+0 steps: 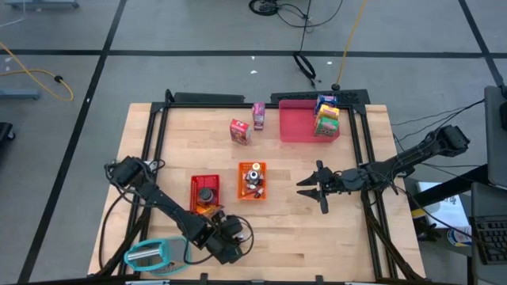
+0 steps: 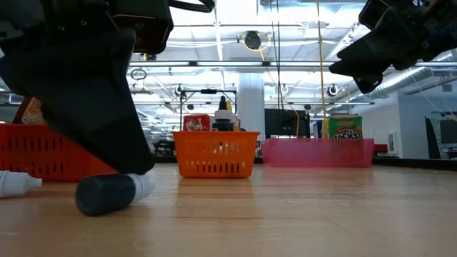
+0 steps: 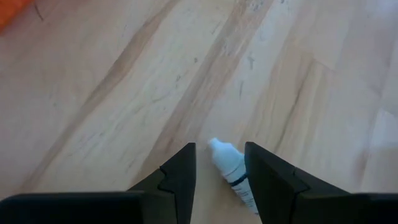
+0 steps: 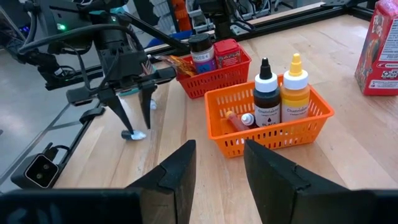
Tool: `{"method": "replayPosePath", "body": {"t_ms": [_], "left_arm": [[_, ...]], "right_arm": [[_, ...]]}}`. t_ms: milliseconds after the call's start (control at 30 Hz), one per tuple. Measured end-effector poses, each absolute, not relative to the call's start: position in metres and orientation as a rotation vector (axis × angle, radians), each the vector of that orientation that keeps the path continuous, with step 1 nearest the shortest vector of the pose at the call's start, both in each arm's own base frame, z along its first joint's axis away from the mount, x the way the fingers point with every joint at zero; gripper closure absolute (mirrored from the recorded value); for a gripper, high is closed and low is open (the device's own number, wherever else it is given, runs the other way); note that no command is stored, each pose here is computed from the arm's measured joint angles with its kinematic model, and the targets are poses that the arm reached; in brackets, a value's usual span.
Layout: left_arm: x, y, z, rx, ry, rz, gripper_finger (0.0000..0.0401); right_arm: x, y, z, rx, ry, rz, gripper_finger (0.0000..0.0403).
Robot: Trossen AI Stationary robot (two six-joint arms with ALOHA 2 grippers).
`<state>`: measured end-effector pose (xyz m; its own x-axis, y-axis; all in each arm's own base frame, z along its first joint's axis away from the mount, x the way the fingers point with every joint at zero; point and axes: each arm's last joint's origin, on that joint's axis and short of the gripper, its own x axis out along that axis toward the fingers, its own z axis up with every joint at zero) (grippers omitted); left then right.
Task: Pick & Place Kitchen Items
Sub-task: Put the small right black food coloring bottle into the orange bin
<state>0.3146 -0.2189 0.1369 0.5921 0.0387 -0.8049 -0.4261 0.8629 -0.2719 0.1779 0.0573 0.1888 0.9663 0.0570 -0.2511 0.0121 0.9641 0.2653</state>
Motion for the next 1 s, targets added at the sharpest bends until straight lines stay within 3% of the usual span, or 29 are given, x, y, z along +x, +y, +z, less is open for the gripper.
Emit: {"method": "replayPosePath", "body": {"t_ms": [767, 1000], "left_arm": [[0.3130, -0.2244, 0.1379, -0.565, 0.891, 0.293, 0.0265], [0.3128, -0.2243, 0.1378, -0.394, 0.908, 0.210, 0.0265]], "right_arm": [[0.1779, 0.0574, 0.1888, 0.268, 0.261, 0.023, 0.0273], [0.1779, 0.0573, 0.1888, 0.269, 0.261, 0.023, 0.0273]]}}
